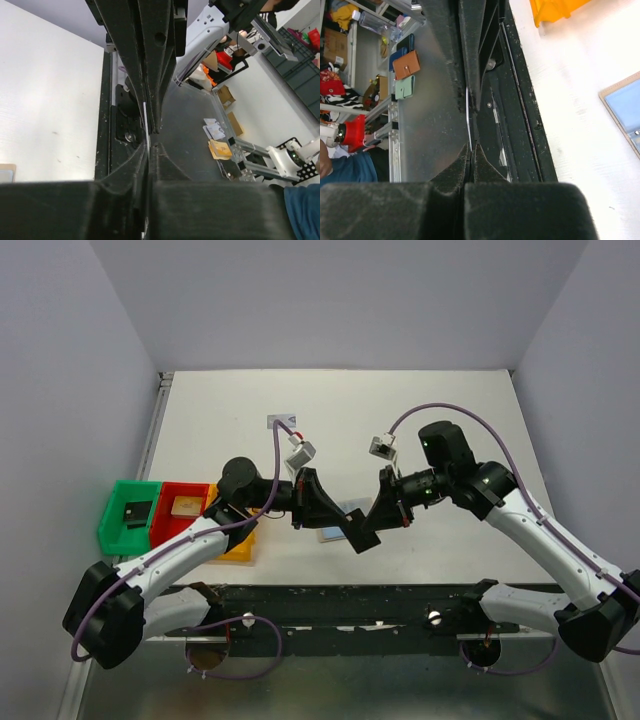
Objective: Take the credit cards out of the card holder
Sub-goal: Place the credit card at the center of the board.
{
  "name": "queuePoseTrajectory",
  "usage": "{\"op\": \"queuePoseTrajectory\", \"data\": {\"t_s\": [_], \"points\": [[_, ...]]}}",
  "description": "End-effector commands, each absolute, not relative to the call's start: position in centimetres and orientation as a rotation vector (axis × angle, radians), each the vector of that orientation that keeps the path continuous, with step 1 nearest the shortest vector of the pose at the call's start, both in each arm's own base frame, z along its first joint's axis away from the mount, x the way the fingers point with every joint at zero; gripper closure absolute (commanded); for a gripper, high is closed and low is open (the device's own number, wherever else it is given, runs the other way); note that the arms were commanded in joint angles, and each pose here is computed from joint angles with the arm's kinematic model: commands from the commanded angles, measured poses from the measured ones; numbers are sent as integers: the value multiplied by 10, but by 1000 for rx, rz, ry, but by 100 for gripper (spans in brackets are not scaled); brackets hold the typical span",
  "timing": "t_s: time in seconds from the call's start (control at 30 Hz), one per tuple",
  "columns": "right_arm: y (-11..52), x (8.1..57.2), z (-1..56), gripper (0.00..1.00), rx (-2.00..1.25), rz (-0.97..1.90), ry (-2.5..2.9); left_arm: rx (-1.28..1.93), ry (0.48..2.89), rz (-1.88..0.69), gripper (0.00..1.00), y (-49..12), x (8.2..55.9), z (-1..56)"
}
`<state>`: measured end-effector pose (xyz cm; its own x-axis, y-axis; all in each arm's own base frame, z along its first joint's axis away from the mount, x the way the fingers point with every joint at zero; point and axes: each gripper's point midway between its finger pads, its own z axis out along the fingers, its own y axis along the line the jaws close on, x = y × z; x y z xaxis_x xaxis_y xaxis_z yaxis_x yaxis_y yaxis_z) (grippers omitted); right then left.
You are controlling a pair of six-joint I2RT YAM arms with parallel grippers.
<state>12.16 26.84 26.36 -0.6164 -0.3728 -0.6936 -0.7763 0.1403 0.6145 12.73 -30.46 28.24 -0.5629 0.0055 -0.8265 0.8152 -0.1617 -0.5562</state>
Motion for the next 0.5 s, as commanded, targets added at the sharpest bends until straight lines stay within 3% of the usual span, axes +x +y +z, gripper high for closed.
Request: {"op": "queuePoseTrajectory", "data": {"t_s": [0.0, 0.03, 0.07, 0.1, 0.13, 0.2, 0.27, 0.47], "points": [[269, 118, 273, 100, -1137, 1483, 2019, 1029, 1453, -1799, 100, -305, 118, 290], [269, 120, 273, 100, -1122, 1464, 2028, 1020, 1458, -1796, 100, -306, 120, 289], [269, 124, 273, 93, -1104, 1433, 2035, 1009, 1457, -1784, 100, -306, 121, 289], [267, 129, 273, 76, -1082, 1389, 2044, 969, 1476, -1750, 100, -307, 129, 288], [265, 136, 275, 65, -1044, 1327, 2053, 919, 1511, -1704, 100, -307, 139, 285], [254, 156, 277, 51, -916, 1160, 2077, 757, 1594, -1589, 100, -303, 173, 279], [240, 176, 281, 45, -781, 1009, 2057, 532, 1670, -1511, 100, -290, 215, 275], [204, 215, 263, 43, -484, 723, 2041, -85, 1833, -1247, 100, -248, 342, 238]]}}
